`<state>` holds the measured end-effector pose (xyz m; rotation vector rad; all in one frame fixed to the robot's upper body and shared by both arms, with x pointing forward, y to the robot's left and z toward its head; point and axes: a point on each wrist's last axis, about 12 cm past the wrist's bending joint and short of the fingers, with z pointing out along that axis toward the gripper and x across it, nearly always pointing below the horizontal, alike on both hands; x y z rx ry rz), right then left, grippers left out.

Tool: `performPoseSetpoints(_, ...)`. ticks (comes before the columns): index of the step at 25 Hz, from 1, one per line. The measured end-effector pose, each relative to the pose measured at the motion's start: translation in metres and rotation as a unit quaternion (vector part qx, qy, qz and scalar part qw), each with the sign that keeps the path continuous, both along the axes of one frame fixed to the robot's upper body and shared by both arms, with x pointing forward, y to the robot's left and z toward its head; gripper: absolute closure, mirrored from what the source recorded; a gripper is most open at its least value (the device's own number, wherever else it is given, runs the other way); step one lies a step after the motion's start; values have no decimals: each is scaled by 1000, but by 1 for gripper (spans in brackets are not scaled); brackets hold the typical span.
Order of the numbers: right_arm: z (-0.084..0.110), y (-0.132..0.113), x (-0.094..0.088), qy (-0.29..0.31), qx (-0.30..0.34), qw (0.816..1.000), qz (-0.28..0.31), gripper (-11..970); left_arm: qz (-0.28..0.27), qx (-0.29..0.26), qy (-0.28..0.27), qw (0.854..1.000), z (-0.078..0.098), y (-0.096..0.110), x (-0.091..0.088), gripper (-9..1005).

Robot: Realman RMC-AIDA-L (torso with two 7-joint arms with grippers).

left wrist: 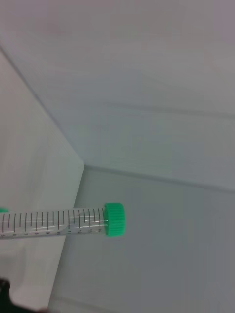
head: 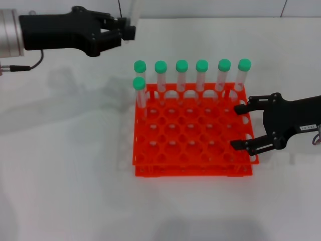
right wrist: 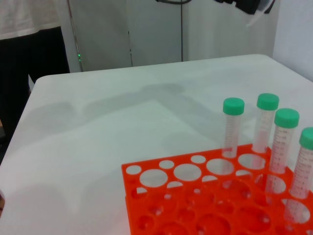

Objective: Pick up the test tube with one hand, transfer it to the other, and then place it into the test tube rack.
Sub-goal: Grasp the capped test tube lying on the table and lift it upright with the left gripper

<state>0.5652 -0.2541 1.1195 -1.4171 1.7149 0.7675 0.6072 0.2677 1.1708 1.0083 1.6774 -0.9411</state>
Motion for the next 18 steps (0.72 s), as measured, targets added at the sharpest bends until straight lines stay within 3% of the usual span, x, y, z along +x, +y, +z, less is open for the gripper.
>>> performPoseSetpoints(8,0,2,1,-2,4,1000,-2,90,-63,57,23,996,-4,-21,5,794)
performPoseSetpoints(18,2,3,3,-2,5,1000,-3,90,-84,104,54,990,-14,-33,4,792)
